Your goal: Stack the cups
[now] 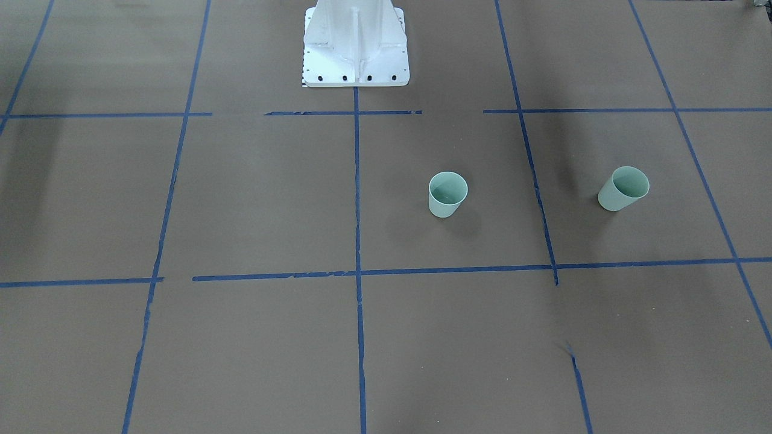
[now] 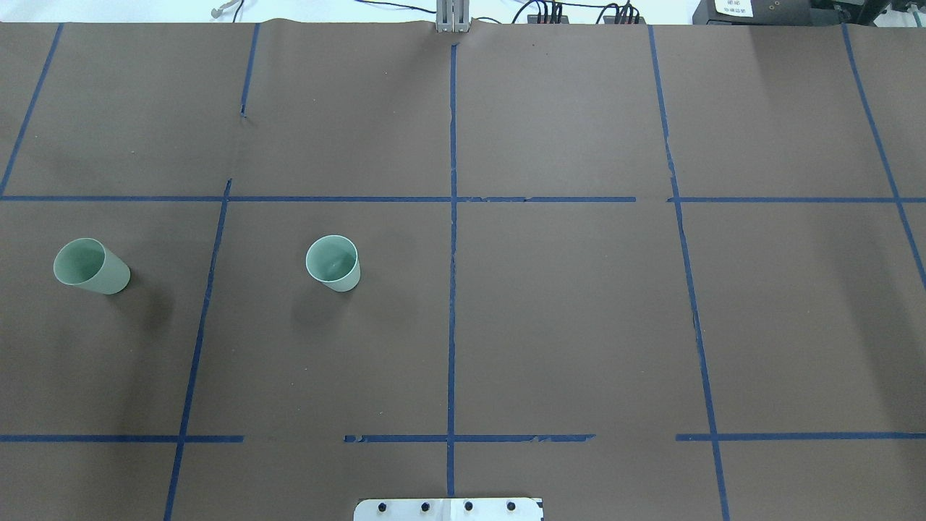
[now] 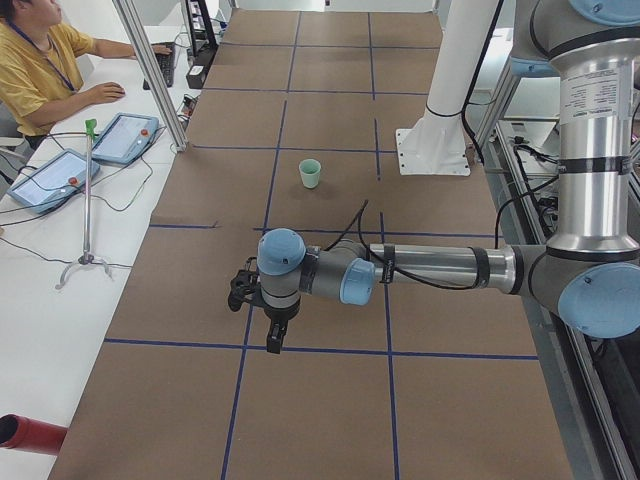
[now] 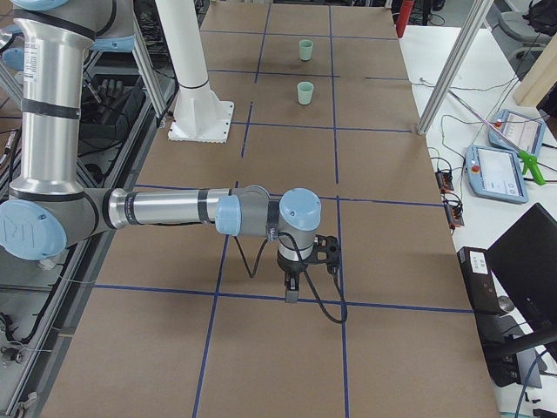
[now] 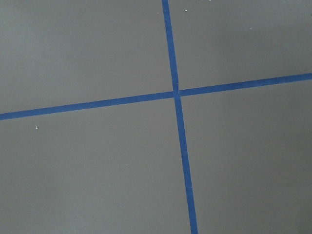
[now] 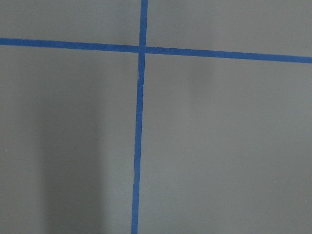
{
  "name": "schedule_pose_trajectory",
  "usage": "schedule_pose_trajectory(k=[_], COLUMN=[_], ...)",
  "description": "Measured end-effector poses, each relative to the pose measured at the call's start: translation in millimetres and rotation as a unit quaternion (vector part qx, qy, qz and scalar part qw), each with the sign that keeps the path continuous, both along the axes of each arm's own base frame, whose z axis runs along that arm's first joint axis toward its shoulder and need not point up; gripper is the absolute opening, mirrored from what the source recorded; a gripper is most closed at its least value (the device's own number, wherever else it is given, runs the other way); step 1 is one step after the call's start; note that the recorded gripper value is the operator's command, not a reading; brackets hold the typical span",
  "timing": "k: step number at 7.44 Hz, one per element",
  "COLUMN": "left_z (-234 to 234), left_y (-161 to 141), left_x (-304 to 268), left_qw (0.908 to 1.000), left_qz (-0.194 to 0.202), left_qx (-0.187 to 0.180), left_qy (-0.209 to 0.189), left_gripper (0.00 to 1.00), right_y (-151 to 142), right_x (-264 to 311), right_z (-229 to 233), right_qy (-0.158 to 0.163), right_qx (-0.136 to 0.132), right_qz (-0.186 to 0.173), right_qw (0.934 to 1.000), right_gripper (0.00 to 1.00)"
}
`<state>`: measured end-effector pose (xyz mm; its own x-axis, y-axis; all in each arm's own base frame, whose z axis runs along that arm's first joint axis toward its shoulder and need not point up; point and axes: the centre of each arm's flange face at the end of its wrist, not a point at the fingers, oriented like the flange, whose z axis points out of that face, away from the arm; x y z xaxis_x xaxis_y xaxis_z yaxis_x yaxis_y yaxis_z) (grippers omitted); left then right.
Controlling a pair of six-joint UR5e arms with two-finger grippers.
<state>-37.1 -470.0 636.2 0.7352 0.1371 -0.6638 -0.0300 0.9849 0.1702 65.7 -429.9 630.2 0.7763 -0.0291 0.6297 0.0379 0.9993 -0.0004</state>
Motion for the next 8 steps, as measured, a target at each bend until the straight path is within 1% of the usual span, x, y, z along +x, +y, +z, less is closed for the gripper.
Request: schedule_pose_trajectory(k=[2,4,5,7,8], left_z=[0.3,-2.8,-4.8,-20.2,-37.6], left_y=[-0.8,-1.8,-3.1,-9.6,-15.1], left_x=[0.5,3.0,8.7,44.9,70.9], left_qw=[1.0000,0.9997,0.9997,0.9987,0.9972], left_qz=[0.000,0.000,-0.007,-0.040,-0.051], left_qx=[0.001,0.025,0.023,-0.021,-0.042], left_qy=[0.000,0.002,0.006,0.022,0.035], left_gripper=[1.00,1.00,1.00,1.00,1.00], right_y=[0.0,0.0,0.0,0.0,0.0], right_x=[-0.2,-0.3,-0.2,-0.2,-0.2], right_z=[0.0,0.0,0.0,0.0,0.0], right_qy=[0.000,0.000,0.000,0.000,0.000], right_qx=[0.000,0.000,0.000,0.000,0.000], right_qz=[0.000,0.000,0.000,0.000,0.000], right_qw=[1.0000,1.0000,1.0000,1.0000,1.0000], right_gripper=[1.00,1.00,1.00,1.00,1.00])
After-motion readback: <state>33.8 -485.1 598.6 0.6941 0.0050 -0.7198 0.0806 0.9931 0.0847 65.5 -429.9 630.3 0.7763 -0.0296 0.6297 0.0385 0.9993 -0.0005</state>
